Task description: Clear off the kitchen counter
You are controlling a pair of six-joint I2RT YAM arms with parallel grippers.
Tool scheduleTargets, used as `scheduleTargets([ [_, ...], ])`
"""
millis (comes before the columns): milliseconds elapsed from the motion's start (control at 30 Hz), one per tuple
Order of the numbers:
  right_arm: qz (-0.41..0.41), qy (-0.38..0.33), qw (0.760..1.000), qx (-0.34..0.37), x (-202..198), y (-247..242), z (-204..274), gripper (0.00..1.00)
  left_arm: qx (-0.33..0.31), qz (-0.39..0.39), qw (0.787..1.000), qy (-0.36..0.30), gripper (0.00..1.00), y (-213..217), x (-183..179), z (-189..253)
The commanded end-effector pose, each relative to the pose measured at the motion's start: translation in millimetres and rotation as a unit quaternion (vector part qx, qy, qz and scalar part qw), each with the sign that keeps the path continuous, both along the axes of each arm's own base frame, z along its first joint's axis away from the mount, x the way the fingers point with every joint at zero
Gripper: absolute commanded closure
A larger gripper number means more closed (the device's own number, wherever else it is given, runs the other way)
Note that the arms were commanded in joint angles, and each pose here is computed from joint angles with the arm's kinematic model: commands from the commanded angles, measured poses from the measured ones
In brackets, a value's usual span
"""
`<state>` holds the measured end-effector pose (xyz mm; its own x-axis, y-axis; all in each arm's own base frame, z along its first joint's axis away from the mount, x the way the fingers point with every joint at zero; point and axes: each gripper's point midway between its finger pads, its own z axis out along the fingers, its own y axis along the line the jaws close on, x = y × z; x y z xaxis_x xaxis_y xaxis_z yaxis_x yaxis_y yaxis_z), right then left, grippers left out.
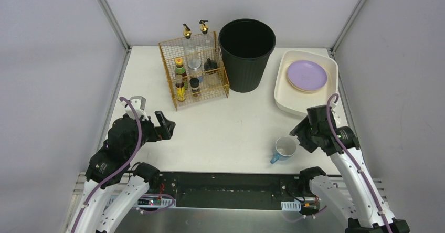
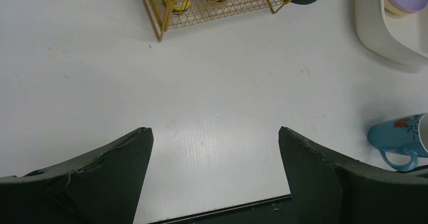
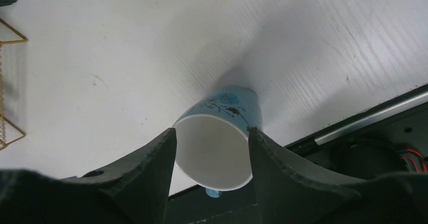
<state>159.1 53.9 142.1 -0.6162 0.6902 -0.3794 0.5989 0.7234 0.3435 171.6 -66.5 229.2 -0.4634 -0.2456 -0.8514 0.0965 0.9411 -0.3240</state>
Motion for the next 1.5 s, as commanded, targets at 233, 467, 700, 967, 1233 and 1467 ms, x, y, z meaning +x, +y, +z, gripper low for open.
scheduleTargets([
  [233, 0.007, 0.077, 0.996, -0.033, -35.6, -9.6, -27.1, 0.46, -0.003, -0.002, 1.000, -0.015, 0.00, 0.4, -0.2, 6.6],
  [467, 0.022, 0.088, 0.995, -0.027, -39.3, -2.0, -36.9, 0.49, -0.004, -0.005, 1.000, -0.013, 0.00, -0.7, -0.3, 6.0],
  [700, 0.025, 0.094, 0.995, -0.029, -38.8, 3.2, -50.9, 0.54, -0.002, -0.005, 1.000, -0.013, 0.00, -0.5, -0.2, 5.8],
  [967, 0.037, 0.096, 0.994, -0.026, -34.5, 9.3, -53.3, 0.88, -0.001, -0.005, 1.000, -0.011, 0.00, -0.6, 0.3, 5.3],
  [1233, 0.044, 0.052, 0.998, -0.019, -15.8, 15.2, -18.3, 1.00, 0.000, -0.005, 1.000, -0.011, 0.00, -0.5, 0.6, 4.9],
  [1467, 0.049, -0.004, 0.998, -0.035, 14.2, 16.3, 37.3, 1.00, 0.000, -0.005, 1.000, -0.010, 0.00, -0.4, 0.6, 4.6],
])
